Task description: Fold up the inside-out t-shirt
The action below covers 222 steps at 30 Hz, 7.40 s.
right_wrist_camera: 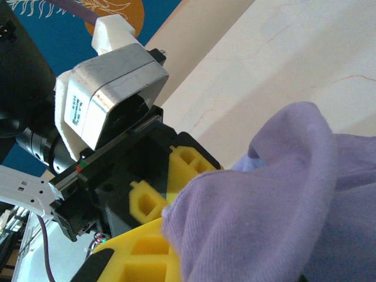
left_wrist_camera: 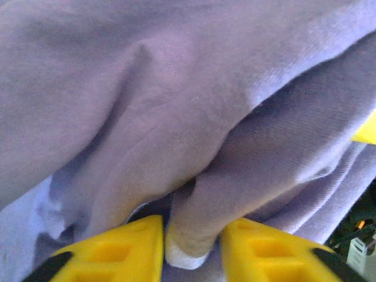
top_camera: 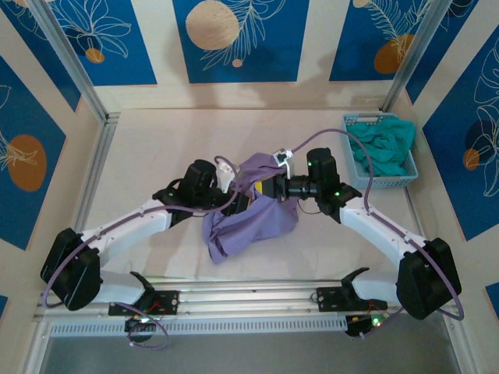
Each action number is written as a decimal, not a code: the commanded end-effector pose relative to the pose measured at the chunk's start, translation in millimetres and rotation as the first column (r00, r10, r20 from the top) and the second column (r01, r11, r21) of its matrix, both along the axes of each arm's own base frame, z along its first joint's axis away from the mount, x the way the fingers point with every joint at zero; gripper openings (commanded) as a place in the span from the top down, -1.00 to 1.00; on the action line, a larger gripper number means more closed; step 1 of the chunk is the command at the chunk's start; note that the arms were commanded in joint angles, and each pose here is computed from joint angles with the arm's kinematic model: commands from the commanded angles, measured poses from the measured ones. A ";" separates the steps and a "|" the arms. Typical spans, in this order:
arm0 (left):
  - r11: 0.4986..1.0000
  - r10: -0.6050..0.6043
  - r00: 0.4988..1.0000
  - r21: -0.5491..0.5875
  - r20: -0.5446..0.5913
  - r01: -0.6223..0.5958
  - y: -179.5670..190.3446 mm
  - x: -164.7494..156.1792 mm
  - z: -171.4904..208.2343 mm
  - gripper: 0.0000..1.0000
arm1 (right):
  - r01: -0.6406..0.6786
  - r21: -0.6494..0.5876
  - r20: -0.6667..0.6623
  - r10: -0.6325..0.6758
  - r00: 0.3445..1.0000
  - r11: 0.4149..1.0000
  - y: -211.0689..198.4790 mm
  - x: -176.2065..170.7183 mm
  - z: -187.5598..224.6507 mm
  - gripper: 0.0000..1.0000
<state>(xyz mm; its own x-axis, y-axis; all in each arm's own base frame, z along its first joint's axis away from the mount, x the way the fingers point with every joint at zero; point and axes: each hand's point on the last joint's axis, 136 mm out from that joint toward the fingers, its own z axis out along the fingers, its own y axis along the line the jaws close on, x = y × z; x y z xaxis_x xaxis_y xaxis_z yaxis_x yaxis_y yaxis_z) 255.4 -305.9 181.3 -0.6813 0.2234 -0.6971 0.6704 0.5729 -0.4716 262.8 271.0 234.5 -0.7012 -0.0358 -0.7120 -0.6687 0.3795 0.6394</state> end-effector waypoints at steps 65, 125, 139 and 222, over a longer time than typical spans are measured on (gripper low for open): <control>0.967 0.013 0.999 -0.256 0.045 -0.001 15.2 -34.6 170.3 1.00 | 0.265 -0.268 0.530 -0.087 0.843 0.926 3.2 -20.2 19.4 0.30; 0.995 -0.028 0.981 -0.090 0.194 0.047 -12.5 -4.7 82.0 0.94 | 0.167 0.032 0.095 -0.170 0.981 0.985 -16.2 -0.7 54.0 0.90; 0.961 -0.047 0.988 -0.262 0.145 0.084 5.8 -21.8 117.4 1.00 | 0.238 -0.120 0.232 -0.206 0.951 0.964 -45.2 -12.3 32.4 0.29; 0.986 0.073 0.955 -0.166 0.288 -0.025 21.9 -21.4 124.7 1.00 | 0.194 -0.022 0.147 -0.188 0.971 0.981 21.9 15.2 101.1 1.00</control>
